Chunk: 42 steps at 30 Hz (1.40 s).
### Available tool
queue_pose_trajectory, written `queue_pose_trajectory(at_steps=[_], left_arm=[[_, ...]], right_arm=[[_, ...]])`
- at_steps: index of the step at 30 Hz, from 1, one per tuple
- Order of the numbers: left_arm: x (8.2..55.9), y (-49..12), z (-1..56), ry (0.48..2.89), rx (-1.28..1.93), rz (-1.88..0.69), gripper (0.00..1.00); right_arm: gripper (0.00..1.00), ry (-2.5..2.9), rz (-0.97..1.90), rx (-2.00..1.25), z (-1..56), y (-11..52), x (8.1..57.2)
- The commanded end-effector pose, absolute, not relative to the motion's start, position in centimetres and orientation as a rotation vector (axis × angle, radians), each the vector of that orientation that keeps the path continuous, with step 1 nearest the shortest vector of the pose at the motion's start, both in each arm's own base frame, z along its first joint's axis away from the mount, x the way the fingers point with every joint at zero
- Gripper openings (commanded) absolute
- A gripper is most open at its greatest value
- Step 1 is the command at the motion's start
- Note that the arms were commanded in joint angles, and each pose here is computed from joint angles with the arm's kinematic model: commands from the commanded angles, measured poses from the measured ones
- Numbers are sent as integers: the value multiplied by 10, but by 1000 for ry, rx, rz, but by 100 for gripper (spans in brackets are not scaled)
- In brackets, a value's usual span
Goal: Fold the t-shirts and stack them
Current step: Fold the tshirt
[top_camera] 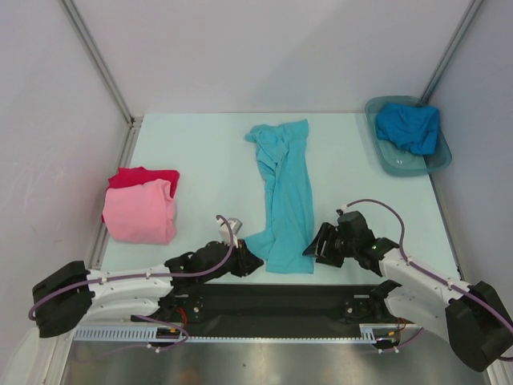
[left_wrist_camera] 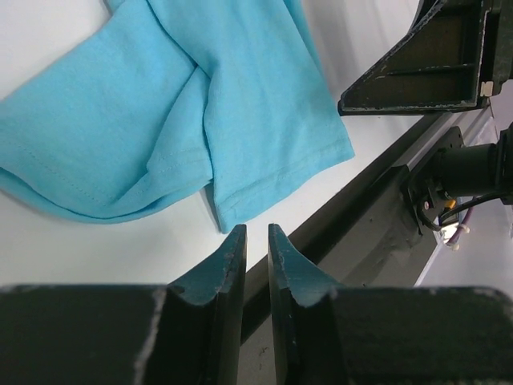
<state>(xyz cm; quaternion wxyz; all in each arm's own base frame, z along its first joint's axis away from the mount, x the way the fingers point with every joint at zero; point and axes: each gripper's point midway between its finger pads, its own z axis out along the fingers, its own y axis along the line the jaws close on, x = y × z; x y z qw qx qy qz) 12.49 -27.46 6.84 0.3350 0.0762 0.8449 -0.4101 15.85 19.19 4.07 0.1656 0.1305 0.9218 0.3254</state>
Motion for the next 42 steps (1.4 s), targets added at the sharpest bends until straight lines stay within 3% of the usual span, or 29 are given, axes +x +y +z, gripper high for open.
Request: queue_pose_trajectory(at_steps=[1, 16, 29, 42], left_arm=[[128, -275, 73, 2172, 190, -1069, 22], [130, -268, 48, 2232, 156, -988, 23], [136, -291, 53, 2230, 220, -991, 22], [150, -269, 54, 2228, 212, -851, 25]], right_arm=[[62, 2566, 971, 346, 62, 199, 168], [61, 2541, 941, 334, 66, 200, 201], [61, 2555, 932, 357, 55, 191, 199], [59, 2554, 947, 356, 53, 192, 200]])
